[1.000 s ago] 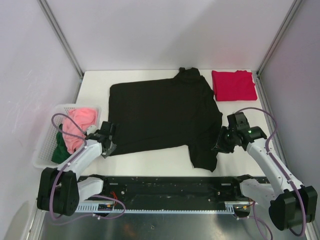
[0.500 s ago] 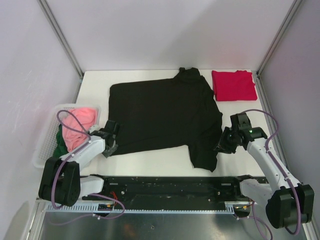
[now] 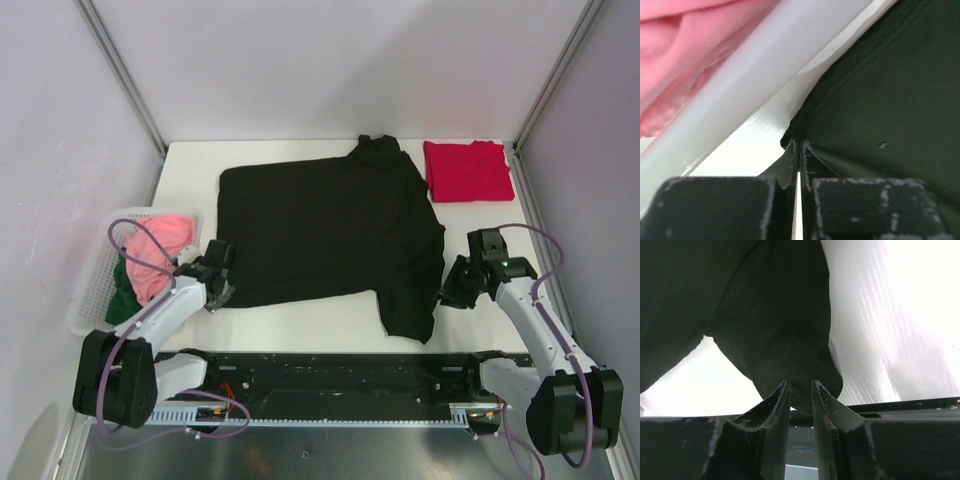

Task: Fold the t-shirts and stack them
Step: Grap the side of the flattened tshirt closest away from the robot with both arms

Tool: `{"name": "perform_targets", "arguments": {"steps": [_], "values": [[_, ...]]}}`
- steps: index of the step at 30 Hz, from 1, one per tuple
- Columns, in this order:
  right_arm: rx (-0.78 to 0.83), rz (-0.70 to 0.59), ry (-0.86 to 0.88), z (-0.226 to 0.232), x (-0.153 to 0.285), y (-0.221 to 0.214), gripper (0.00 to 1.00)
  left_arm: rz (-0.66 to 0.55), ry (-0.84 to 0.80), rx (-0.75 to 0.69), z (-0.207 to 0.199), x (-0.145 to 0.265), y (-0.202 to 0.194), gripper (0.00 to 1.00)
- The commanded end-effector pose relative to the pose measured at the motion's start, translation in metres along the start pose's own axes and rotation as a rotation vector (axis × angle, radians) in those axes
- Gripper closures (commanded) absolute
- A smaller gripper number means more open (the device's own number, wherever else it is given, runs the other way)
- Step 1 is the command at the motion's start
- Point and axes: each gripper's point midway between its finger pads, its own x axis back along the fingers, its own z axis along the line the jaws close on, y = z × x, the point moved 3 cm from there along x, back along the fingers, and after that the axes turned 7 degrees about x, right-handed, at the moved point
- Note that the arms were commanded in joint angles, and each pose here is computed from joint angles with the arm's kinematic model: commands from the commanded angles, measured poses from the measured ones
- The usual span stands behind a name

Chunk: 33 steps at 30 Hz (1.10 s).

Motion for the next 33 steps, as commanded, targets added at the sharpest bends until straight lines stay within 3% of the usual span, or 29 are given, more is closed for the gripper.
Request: {"name": "perform_targets", "arguments": {"steps": [1, 18, 33], "values": [[-0.051, -0.061, 0.003, 0.001, -0.001, 0.013, 0.71, -0.061, -0.104, -0.004, -0.019, 0.021, 0.025, 1.00], [-0.153, -0.266, -0.092, -0.011, -0.054, 0.069, 0.63, -0.077, -0.232, -0.041, -0.037, 0.047, 0.042, 1.00], [-0.173, -0.265, -0.154, -0.029, -0.100, 0.080, 0.67, -0.071, -0.236, -0.029, -0.032, 0.047, 0.038, 1.00]]}}
